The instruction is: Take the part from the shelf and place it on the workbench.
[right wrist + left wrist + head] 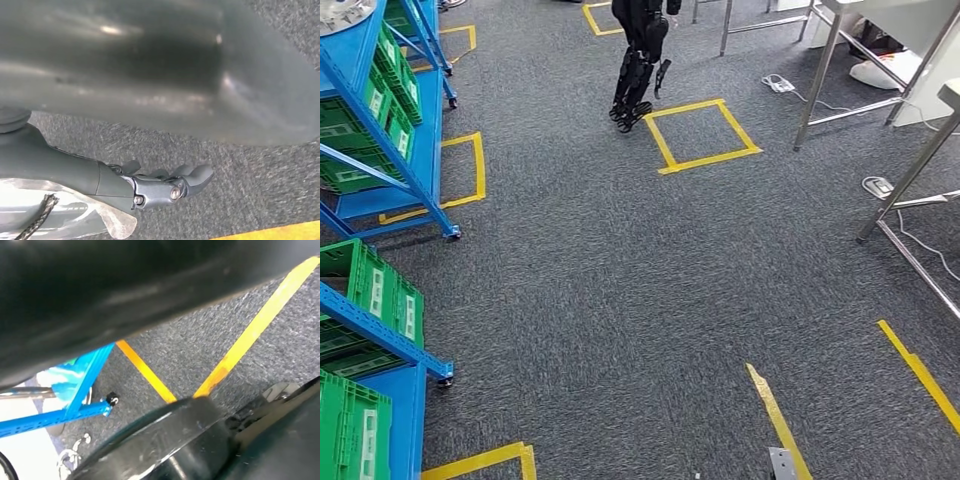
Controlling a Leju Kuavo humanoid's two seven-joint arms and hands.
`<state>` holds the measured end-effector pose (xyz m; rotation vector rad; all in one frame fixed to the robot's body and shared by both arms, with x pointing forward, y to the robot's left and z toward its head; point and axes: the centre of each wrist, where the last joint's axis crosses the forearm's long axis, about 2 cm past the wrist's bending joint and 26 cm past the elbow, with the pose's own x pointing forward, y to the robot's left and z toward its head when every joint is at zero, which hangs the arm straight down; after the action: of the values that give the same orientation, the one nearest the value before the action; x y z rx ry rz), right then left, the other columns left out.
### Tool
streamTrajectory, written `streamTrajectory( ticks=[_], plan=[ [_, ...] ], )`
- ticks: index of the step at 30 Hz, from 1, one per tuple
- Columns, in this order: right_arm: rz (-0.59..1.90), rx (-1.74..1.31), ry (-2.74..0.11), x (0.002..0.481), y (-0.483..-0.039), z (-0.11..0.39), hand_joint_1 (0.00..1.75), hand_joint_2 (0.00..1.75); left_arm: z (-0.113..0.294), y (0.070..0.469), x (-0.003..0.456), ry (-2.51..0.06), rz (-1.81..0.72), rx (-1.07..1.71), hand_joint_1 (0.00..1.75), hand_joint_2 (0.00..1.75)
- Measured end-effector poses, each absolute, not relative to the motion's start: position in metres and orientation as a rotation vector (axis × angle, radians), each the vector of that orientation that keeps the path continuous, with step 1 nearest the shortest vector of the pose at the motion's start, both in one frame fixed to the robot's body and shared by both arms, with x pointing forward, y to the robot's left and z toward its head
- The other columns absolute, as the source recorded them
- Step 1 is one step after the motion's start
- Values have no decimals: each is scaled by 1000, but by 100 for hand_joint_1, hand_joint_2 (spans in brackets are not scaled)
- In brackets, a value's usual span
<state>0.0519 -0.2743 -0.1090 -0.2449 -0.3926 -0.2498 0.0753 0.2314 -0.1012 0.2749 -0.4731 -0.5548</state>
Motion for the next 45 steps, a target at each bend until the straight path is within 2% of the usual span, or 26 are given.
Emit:
streamTrajectory(
  ticks=[45],
  plan=[
    [-233, -229, -399, 51, -273, -109, 0, 0, -102, 233, 73, -482, -540, 270, 0, 0]
  ],
)
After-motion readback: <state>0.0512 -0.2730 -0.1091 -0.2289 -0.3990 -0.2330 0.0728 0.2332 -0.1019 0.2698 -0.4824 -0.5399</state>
